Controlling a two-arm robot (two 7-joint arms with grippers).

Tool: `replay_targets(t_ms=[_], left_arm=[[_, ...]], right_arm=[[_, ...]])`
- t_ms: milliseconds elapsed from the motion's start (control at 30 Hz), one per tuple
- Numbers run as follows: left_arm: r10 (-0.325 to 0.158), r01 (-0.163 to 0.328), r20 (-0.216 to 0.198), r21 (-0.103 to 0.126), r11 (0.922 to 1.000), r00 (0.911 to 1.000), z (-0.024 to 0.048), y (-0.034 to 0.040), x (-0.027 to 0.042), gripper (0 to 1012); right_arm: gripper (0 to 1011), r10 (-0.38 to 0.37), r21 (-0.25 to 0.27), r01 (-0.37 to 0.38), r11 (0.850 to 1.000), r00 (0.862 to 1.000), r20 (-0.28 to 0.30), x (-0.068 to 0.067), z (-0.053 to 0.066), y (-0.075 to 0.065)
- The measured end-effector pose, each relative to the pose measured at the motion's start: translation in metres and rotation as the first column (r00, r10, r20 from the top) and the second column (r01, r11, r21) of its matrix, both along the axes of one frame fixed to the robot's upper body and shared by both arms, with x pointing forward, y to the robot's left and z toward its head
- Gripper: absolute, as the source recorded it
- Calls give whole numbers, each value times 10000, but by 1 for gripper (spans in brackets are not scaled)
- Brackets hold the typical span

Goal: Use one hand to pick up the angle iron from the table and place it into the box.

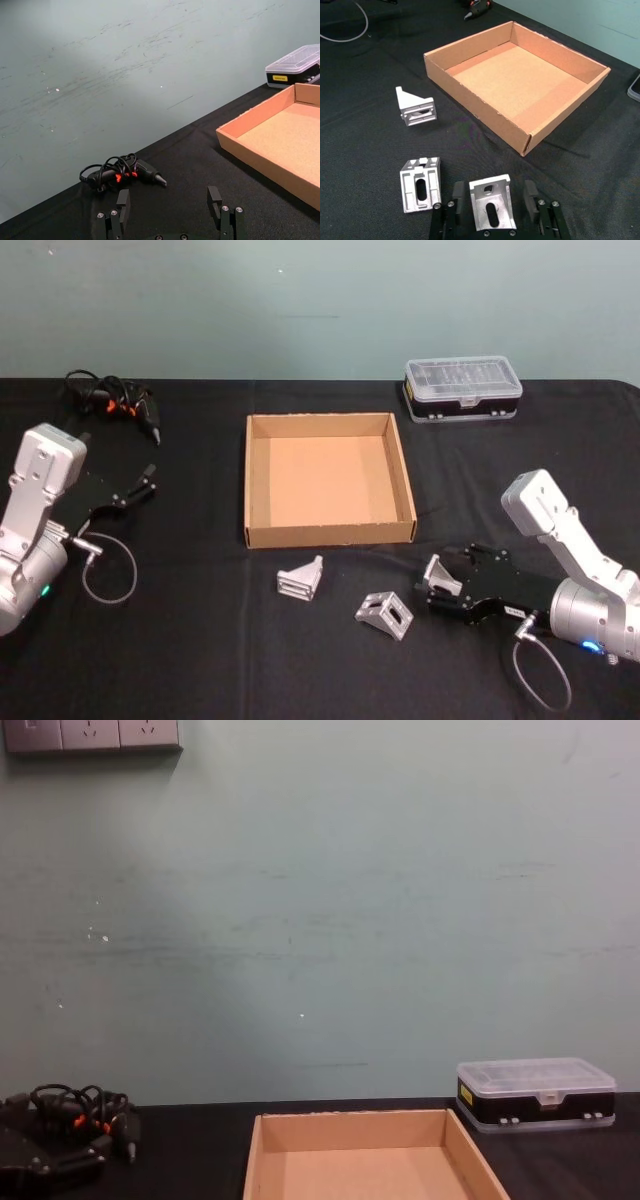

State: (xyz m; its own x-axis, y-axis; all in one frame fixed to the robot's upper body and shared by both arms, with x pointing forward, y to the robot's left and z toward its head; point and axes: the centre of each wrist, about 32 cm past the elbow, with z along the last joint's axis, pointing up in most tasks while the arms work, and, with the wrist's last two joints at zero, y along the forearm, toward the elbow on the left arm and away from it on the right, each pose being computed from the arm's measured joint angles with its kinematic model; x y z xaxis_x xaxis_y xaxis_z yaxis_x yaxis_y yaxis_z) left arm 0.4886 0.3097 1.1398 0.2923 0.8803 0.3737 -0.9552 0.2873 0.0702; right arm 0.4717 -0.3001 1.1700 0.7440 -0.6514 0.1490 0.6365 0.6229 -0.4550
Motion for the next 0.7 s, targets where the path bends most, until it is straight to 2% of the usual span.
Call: replay_targets(t_ms=[133,167,200,233,300,400,700], left_arm=[[0,0,-1,0,10000,10000,0,0,0,1011],[0,0,0,0,10000,10000,0,0,0,1011],[0,0,0,0,10000,10000,0,0,0,1011],[0,0,0,0,10000,10000,0,0,0,1011],[0,0,0,0,10000,10000,0,0,0,1011],[0,0,0,0,10000,10000,0,0,0,1011],[0,0,-1,0,10000,10000,0,0,0,1011]], right_arm=[[695,2,7,-2,10000,10000,0,-1,0,0],[695,2,7,-2,10000,10000,0,-1,0,0],[633,3,9,-3,10000,10000,1,-2,0,0],[625,3,10,-3,10000,10000,1,-2,0,0],[536,5,13,-5,10000,10000,1,-3,0,0],[456,7,15,-7,10000,10000,4,-4,0,0],[450,11,16,-11,10000,10000,7,-5,1,-1]])
